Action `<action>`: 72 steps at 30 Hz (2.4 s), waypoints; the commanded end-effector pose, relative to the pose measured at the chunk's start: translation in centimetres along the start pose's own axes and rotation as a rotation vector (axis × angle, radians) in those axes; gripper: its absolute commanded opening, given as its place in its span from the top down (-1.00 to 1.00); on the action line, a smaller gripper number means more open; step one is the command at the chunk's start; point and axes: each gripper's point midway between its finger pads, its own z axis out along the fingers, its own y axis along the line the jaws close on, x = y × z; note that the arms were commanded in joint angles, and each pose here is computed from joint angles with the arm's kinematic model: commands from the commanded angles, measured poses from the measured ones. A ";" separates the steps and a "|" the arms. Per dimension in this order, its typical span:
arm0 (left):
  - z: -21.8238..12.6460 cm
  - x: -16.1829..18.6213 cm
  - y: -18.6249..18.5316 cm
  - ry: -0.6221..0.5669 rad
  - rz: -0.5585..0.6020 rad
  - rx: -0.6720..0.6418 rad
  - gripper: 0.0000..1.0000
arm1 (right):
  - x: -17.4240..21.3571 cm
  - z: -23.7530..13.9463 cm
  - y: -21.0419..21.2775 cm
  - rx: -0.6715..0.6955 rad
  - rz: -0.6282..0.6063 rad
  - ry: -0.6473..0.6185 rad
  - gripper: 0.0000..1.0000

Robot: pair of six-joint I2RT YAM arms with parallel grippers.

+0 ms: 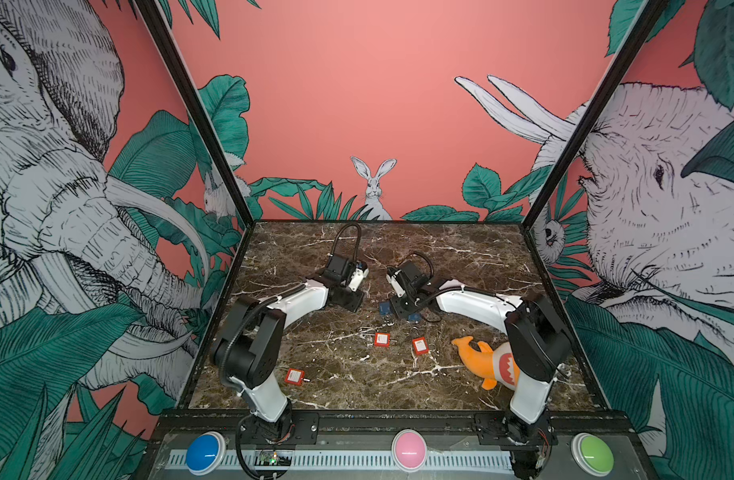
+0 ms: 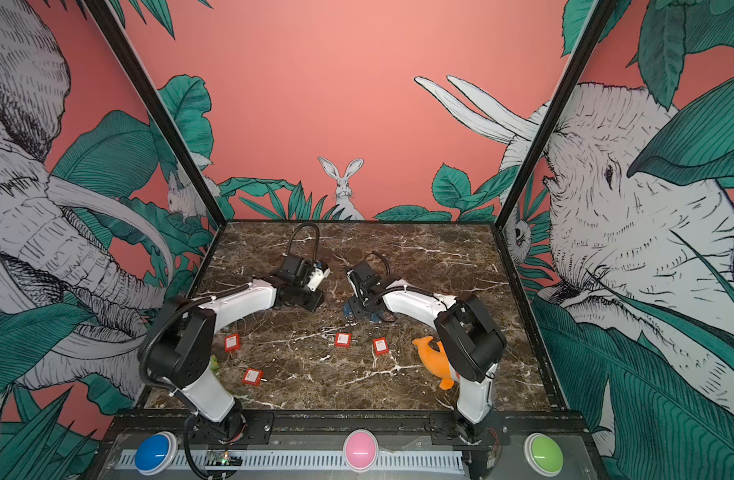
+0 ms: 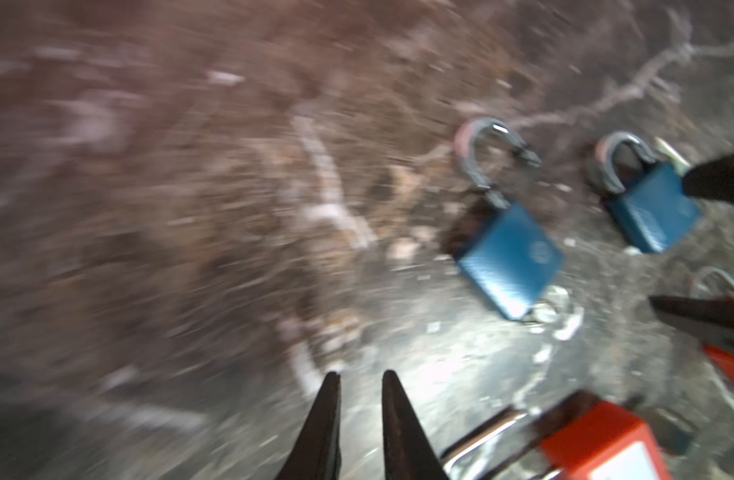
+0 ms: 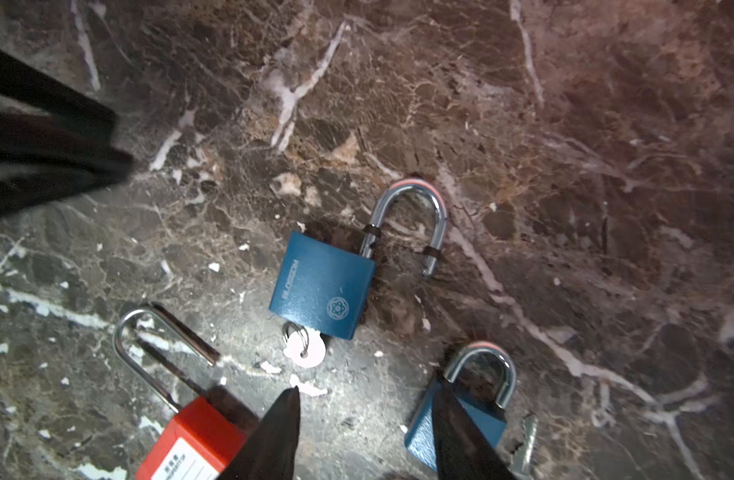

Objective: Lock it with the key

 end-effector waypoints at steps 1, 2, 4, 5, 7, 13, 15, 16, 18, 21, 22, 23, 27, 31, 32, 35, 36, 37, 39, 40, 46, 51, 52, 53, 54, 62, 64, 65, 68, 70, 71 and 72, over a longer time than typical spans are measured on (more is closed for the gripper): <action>-2.7 -2.4 2.0 -0.123 0.004 -0.091 0.57 | 0.0 0.4 0.4 0.003 0.082 0.050 -0.09; -3.2 -2.8 2.2 -0.137 0.024 -0.106 0.57 | -0.1 0.7 0.5 0.001 0.098 0.063 -0.11; -3.9 -3.3 2.5 -0.151 0.047 -0.124 0.57 | 0.1 1.4 0.6 0.005 0.108 0.092 -0.13; -4.1 -3.4 2.5 -0.153 0.056 -0.127 0.57 | 0.2 1.7 0.5 0.010 0.114 0.107 -0.16; -4.5 -3.4 2.5 -0.156 0.067 -0.135 0.57 | 0.2 2.2 0.9 -0.001 0.112 0.123 -0.21; -4.9 -3.0 2.5 -0.170 0.088 -0.142 0.57 | -0.3 3.2 1.4 -0.016 0.108 0.145 -0.24; -5.1 -2.9 2.5 -0.174 0.093 -0.144 0.57 | -0.3 3.8 1.7 -0.025 0.094 0.163 -0.26; -5.2 -2.8 2.6 -0.174 0.093 -0.149 0.57 | -0.3 4.0 1.9 -0.028 0.086 0.173 -0.26; -5.1 -2.4 2.7 -0.167 0.097 -0.156 0.57 | -0.4 4.5 2.2 -0.026 0.067 0.191 -0.28; -5.0 -1.9 2.8 -0.156 0.101 -0.161 0.57 | -0.5 4.9 2.4 -0.019 0.033 0.205 -0.28; -5.0 -1.9 2.9 -0.154 0.101 -0.162 0.56 | -0.5 5.0 2.4 -0.012 0.023 0.208 -0.28; -4.9 -1.8 2.9 -0.151 0.103 -0.162 0.57 | -0.5 5.1 2.4 -0.002 0.009 0.214 -0.28; -4.8 -1.8 3.0 -0.150 0.105 -0.164 0.57 | -0.4 5.6 2.2 0.031 -0.056 0.237 -0.29; -4.4 -1.7 2.9 -0.141 0.109 -0.155 0.57 | -0.3 5.9 2.3 0.090 -0.204 0.246 -0.26; -4.3 -1.7 2.8 -0.139 0.110 -0.153 0.57 | -0.3 5.9 2.5 0.103 -0.253 0.247 -0.26; -4.1 -1.7 2.9 -0.137 0.109 -0.150 0.57 | -0.3 5.8 2.5 0.148 -0.349 0.243 -0.21; -4.1 -1.8 2.9 -0.138 0.108 -0.150 0.57 | -0.3 5.7 2.3 0.165 -0.364 0.243 -0.18; -4.1 -1.8 2.9 -0.136 0.107 -0.150 0.57 | -0.2 5.6 2.2 0.171 -0.377 0.245 -0.17; -4.0 -1.9 2.9 -0.136 0.108 -0.149 0.57 | 0.0 5.1 1.8 0.184 -0.393 0.239 -0.15; -4.0 -1.9 2.9 -0.135 0.108 -0.149 0.57 | 0.1 5.0 1.9 0.176 -0.403 0.231 -0.15; -3.7 -2.4 2.7 -0.141 0.109 -0.134 0.57 | 0.2 4.3 1.5 0.180 -0.369 0.199 -0.28; -3.7 -2.8 2.7 -0.143 0.109 -0.131 0.57 | 0.8 4.8 2.0 0.162 -0.273 0.224 -0.22; -3.7 -2.9 2.7 -0.144 0.108 -0.130 0.57 | 0.9 5.0 2.2 0.146 -0.258 0.221 -0.21; -3.7 -2.9 2.7 -0.143 0.108 -0.128 0.57 | 0.9 5.2 2.5 0.133 -0.244 0.215 -0.18; -3.7 -2.9 2.6 -0.142 0.109 -0.125 0.57 | 0.9 5.2 2.6 0.126 -0.228 0.215 -0.16; -3.9 -2.9 2.6 -0.143 0.112 -0.126 0.57 | 1.5 6.5 2.7 0.104 -0.115 0.269 -0.09; -3.9 -2.8 2.7 -0.142 0.113 -0.129 0.57 | 1.5 6.8 2.6 0.096 -0.085 0.270 -0.09; -4.0 -2.9 2.6 -0.145 0.114 -0.129 0.57 | 1.5 6.8 2.5 0.097 -0.076 0.272 -0.09; -4.0 -2.9 2.7 -0.144 0.118 -0.130 0.57 | 1.5 6.9 2.3 0.099 -0.065 0.276 -0.08; -3.9 -2.9 2.7 -0.143 0.118 -0.131 0.57 | 1.5 7.0 2.5 0.086 -0.058 0.274 -0.08; -3.9 -2.9 2.7 -0.143 0.117 -0.132 0.57 | 1.5 7.1 2.6 0.082 -0.052 0.272 -0.08; -3.8 -2.9 2.7 -0.142 0.117 -0.131 0.57 | 1.5 7.2 2.8 0.076 -0.050 0.271 -0.08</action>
